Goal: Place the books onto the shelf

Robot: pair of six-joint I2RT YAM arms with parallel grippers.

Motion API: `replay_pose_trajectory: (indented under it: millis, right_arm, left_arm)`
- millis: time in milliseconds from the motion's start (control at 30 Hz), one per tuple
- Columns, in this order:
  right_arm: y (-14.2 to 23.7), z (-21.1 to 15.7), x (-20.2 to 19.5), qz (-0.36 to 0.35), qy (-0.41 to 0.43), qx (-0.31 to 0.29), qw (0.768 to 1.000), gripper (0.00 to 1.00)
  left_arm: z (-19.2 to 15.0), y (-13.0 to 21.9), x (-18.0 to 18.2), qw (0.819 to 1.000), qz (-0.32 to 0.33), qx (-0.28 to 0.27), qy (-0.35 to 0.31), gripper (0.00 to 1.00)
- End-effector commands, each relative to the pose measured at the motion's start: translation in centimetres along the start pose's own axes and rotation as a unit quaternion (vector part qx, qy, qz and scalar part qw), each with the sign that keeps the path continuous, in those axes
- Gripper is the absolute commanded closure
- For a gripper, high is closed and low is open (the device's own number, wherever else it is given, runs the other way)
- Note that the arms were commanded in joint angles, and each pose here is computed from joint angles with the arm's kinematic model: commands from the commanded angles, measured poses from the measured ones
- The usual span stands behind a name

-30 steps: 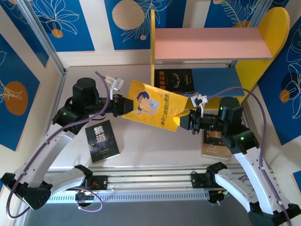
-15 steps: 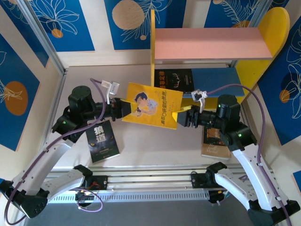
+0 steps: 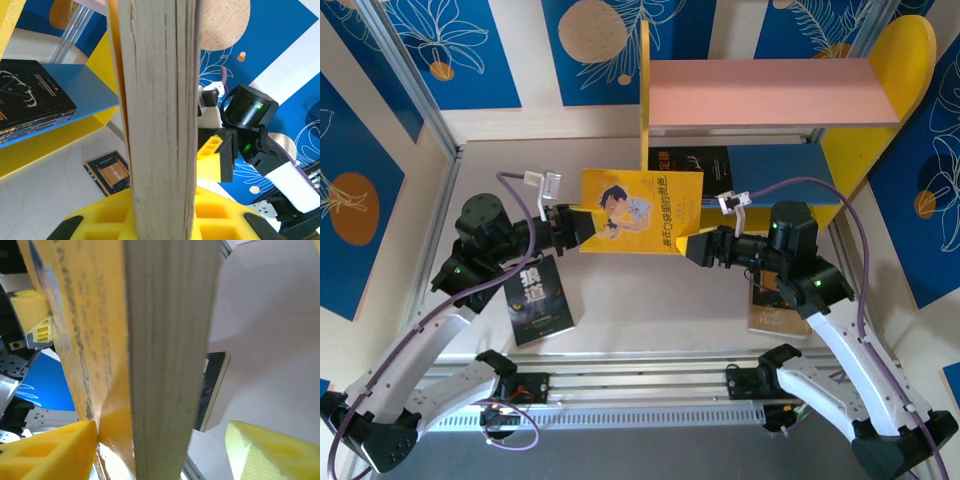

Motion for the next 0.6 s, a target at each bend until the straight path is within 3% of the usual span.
replay_pose_trajectory:
  millis: [0,100,267,333,400,467,567]
  right_arm:
    - [-0.1,0.5,1.4,0.018,0.017,-0.008,1.000,0.52]
    - [0.1,0.8,2.2,0.018,0.033,-0.014,0.999,0.74]
    - [1.0,1.6,3.7,0.013,0.067,-0.030,0.997,0.89]
    - [1.5,2.0,4.5,0.011,0.083,-0.034,0.996,0.91]
    - [2.2,2.5,5.3,0.013,0.096,-0.039,0.994,0.92]
    - [2.9,3.2,6.2,0.020,0.108,-0.042,0.993,0.93]
    - [3.9,4.6,7.2,0.025,0.121,-0.051,0.991,0.93]
  left_arm:
    - [2.4,0.2,-1.2,0.997,-0.026,-0.063,-0.032,1.00]
    - [2.1,-0.2,-0.5,0.997,-0.024,-0.072,-0.018,1.00]
    - [1.5,-1.3,0.6,0.997,-0.036,-0.074,0.008,0.98]
    - [1.2,-1.5,0.9,0.997,-0.033,-0.069,0.014,0.75]
    - [0.6,-1.3,1.3,0.998,-0.015,-0.059,0.017,0.60]
    - [0.2,-1.0,1.6,0.998,0.006,-0.052,0.020,0.49]
    - [-0.3,-0.4,1.7,0.998,0.026,-0.045,0.023,0.41]
Point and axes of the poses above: each hand's point on the last joint's axis, 136 mm out from that joint toward the fingers, its own y axis back along the fingers, its own x axis along the line the jaws close on, z = x × y, the point moved 6 cm from there along y, back along the fingers, and after that the axes turned 14 degrees about -y, right-handed, at the moved point
